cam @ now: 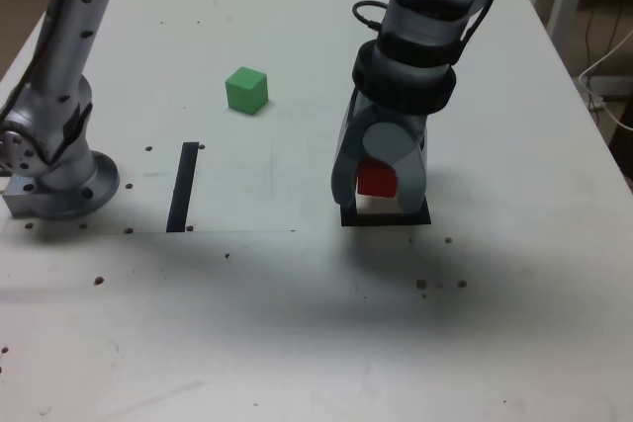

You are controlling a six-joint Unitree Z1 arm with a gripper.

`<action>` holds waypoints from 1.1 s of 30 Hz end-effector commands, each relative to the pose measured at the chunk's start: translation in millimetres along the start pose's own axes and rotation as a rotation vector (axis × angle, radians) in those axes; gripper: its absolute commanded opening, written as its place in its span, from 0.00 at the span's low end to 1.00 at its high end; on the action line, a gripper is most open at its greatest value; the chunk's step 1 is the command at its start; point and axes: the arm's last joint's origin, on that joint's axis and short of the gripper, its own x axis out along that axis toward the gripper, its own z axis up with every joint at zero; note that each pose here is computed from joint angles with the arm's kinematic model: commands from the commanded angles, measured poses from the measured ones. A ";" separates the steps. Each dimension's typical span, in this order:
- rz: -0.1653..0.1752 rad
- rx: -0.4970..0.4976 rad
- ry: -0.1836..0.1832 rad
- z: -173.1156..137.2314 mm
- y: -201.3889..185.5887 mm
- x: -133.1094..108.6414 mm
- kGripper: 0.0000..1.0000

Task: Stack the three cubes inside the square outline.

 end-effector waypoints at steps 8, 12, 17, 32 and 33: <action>-0.012 -0.041 -0.005 2.4 15.6 14.9 0.32; -0.017 -0.047 -0.004 3.7 18.1 20.9 0.32; -0.019 -0.052 -0.001 6.1 20.5 25.8 0.32; -0.024 -0.064 -0.004 8.6 29.9 34.2 0.98; -0.024 -0.066 -0.004 7.9 30.6 34.2 0.99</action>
